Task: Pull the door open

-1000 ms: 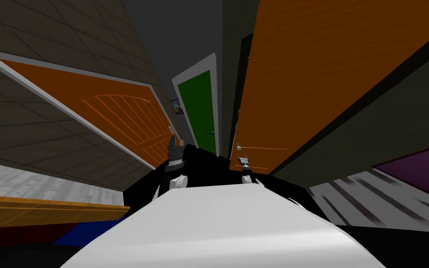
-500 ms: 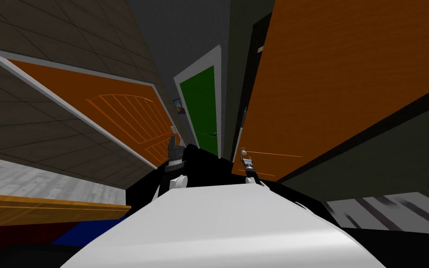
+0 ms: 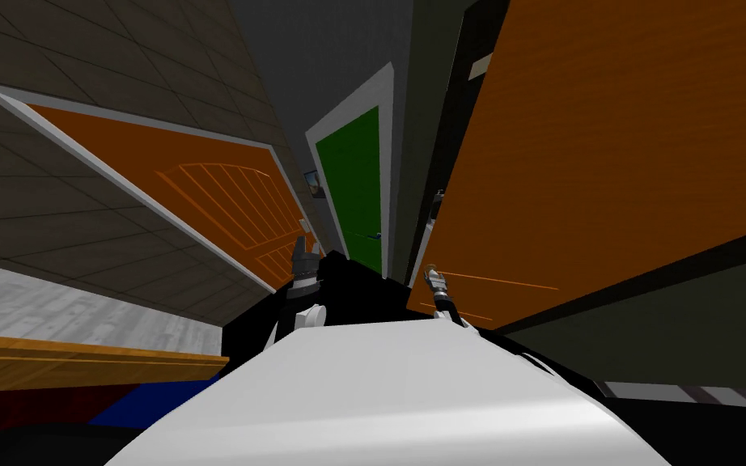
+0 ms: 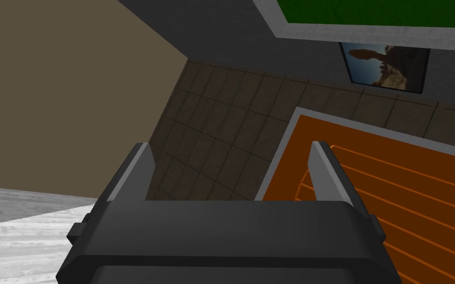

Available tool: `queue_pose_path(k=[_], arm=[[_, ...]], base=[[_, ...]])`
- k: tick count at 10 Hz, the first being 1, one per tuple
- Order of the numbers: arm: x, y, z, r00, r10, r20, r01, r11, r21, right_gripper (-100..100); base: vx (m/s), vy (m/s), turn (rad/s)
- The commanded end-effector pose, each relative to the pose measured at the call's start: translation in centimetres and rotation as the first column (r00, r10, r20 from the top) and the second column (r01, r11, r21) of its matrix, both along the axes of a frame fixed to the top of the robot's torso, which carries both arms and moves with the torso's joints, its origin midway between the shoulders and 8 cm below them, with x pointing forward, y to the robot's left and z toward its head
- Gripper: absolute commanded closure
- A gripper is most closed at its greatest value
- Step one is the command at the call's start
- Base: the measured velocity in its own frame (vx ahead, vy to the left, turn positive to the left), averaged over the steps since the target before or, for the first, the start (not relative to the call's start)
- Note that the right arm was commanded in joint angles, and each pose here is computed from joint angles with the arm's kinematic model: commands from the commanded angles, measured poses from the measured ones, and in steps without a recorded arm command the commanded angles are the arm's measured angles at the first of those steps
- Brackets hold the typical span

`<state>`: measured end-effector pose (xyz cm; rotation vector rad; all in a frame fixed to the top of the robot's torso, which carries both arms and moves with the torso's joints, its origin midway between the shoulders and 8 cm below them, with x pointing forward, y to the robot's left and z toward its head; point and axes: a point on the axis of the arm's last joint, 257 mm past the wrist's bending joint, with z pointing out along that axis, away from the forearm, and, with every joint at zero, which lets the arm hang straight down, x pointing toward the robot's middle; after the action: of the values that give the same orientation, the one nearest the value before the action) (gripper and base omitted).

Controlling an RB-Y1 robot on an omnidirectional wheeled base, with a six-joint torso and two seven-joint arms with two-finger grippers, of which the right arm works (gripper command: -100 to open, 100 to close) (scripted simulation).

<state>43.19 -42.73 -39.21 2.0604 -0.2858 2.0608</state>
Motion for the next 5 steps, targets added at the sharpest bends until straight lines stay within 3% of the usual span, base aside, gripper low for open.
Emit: queue_pose_path(k=[1, 2, 5], arm=[[0.00, 0.00, 0.00, 1.0000, 0.000, 0.000, 0.000, 1.000, 0.000, -100], [0.00, 0.00, 0.00, 1.0000, 0.000, 0.000, 0.000, 1.000, 0.000, 100], [0.00, 0.00, 0.00, 1.0000, 0.000, 0.000, 0.000, 1.000, 0.000, 100]], base=[[0.046, -0.004, 0.002], [-0.001, -0.005, -0.023], [-0.014, -0.004, 0.006]])
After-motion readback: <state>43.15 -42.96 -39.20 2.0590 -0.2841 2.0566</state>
